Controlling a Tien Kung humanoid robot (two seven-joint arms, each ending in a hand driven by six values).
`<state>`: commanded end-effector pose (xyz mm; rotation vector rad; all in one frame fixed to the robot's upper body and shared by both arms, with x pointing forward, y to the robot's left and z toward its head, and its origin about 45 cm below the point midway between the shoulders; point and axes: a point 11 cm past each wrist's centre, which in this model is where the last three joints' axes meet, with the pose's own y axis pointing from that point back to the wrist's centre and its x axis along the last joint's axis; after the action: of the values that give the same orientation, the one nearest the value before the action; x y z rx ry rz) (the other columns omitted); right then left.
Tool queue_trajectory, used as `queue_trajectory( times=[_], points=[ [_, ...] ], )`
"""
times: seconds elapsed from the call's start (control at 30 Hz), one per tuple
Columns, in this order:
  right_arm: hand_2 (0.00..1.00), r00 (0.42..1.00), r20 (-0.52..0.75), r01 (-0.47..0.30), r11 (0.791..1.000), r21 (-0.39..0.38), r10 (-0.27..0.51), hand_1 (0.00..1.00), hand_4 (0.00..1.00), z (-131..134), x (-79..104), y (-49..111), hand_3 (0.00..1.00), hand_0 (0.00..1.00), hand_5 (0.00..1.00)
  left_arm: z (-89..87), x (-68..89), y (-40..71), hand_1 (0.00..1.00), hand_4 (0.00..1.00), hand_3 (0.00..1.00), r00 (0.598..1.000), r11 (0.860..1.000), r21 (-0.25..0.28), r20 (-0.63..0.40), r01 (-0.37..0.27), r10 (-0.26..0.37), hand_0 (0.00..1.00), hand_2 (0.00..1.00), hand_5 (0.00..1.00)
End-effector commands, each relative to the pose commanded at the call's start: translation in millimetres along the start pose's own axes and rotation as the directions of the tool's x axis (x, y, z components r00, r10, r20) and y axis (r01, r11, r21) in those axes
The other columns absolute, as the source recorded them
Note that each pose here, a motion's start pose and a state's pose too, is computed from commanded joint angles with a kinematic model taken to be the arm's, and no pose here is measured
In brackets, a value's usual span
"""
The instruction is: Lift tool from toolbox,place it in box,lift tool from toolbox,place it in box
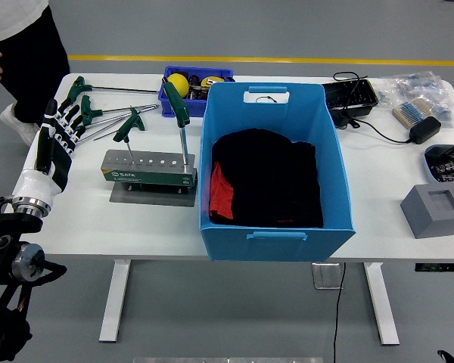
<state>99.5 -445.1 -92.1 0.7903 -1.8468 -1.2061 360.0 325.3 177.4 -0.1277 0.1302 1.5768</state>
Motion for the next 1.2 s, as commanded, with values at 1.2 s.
queue_trajectory(
  times=[1.2],
  points=[
    [0.708,1.000,-0.001,0.001,1.000,-0.003,-0.001,0.660,0.785,1.7,-1.2,-0.1,0.560,0.700,0.675,8.5,1.2,-0.7,0.998,0.929,0.998,0.995,1.000,-0.031,0.097,-0.001,0.004,0.976,0.998,0.998]
  ],
)
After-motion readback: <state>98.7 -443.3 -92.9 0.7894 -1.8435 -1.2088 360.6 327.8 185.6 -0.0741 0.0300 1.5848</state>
